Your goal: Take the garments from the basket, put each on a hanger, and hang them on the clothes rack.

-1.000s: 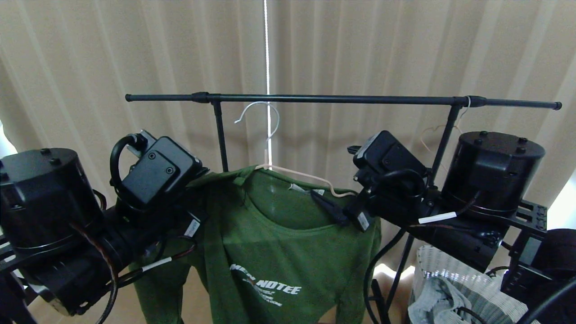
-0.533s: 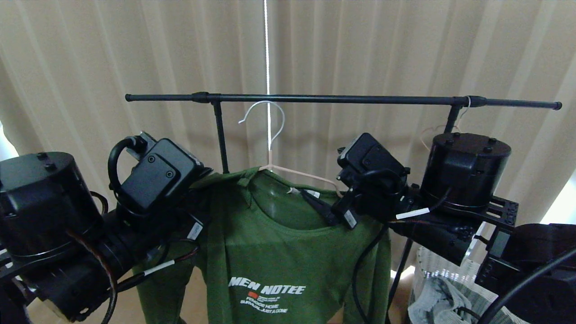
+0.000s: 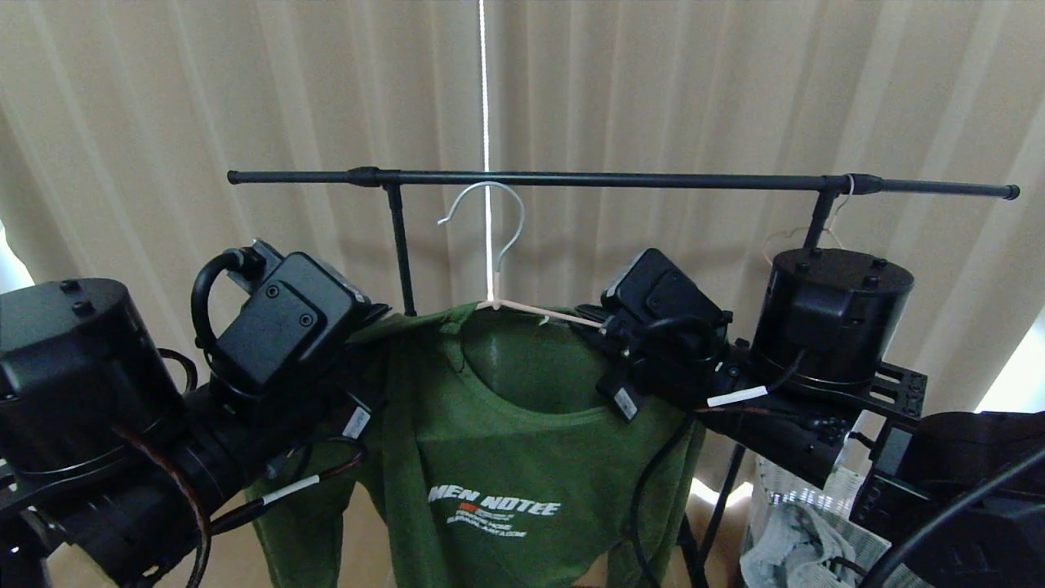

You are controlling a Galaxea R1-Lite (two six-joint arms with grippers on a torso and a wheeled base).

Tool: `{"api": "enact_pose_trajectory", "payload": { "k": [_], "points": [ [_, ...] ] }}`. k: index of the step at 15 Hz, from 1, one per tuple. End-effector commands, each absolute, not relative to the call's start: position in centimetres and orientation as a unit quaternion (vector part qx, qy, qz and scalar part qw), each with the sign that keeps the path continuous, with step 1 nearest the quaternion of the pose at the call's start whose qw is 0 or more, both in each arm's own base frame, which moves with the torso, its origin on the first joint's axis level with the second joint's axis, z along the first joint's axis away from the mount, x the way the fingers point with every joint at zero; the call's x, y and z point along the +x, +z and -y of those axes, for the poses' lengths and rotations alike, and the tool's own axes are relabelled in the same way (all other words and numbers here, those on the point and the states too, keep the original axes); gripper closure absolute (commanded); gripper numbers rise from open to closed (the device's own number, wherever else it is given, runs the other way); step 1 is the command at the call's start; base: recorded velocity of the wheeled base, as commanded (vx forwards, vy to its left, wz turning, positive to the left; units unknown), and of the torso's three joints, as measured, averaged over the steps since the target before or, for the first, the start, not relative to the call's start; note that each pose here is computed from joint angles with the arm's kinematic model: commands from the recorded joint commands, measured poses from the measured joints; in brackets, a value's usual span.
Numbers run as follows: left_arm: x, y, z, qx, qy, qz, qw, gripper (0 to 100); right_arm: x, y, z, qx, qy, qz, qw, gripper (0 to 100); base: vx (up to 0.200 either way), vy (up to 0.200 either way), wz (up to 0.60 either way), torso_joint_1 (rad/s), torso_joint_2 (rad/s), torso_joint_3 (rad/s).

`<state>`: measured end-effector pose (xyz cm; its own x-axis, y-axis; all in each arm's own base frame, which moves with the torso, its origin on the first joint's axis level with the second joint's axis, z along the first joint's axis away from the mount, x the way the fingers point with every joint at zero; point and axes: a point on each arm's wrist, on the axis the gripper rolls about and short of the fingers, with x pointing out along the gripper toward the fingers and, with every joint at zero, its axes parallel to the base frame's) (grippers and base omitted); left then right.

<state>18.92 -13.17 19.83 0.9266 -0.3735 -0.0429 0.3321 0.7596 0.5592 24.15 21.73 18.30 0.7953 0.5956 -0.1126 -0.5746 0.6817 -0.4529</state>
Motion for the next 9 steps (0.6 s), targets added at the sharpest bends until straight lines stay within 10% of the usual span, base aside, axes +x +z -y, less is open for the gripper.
{"api": "enact_pose_trajectory", "payload": {
  "k": [1,7,8,9],
  "points": [
    [18.93,19.85,13.13,0.291,-0.186,0.036,0.938,100,24.08,18.28,-21.66,-0.24,0.318,0.021,0.917,100,0.0,0.0,0.0,0.0,0.0,0.0],
    [19.1,19.62,12.69,0.29,-0.178,0.031,0.94,100,23.73,18.42,-21.33,-0.239,0.317,0.021,0.918,100,0.0,0.0,0.0,0.0,0.0,0.0],
    [19.06,19.5,12.66,0.291,-0.178,0.029,0.939,0,23.58,18.5,-21.19,-0.238,0.317,0.022,0.918,100,0.0,0.0,0.0,0.0,0.0,0.0],
    [19.06,19.5,12.66,0.29,-0.179,0.029,0.94,0,23.4,18.64,-20.97,-0.238,0.316,0.023,0.918,100,0.0,0.0,0.0,0.0,0.0,0.0]
  ]
}}
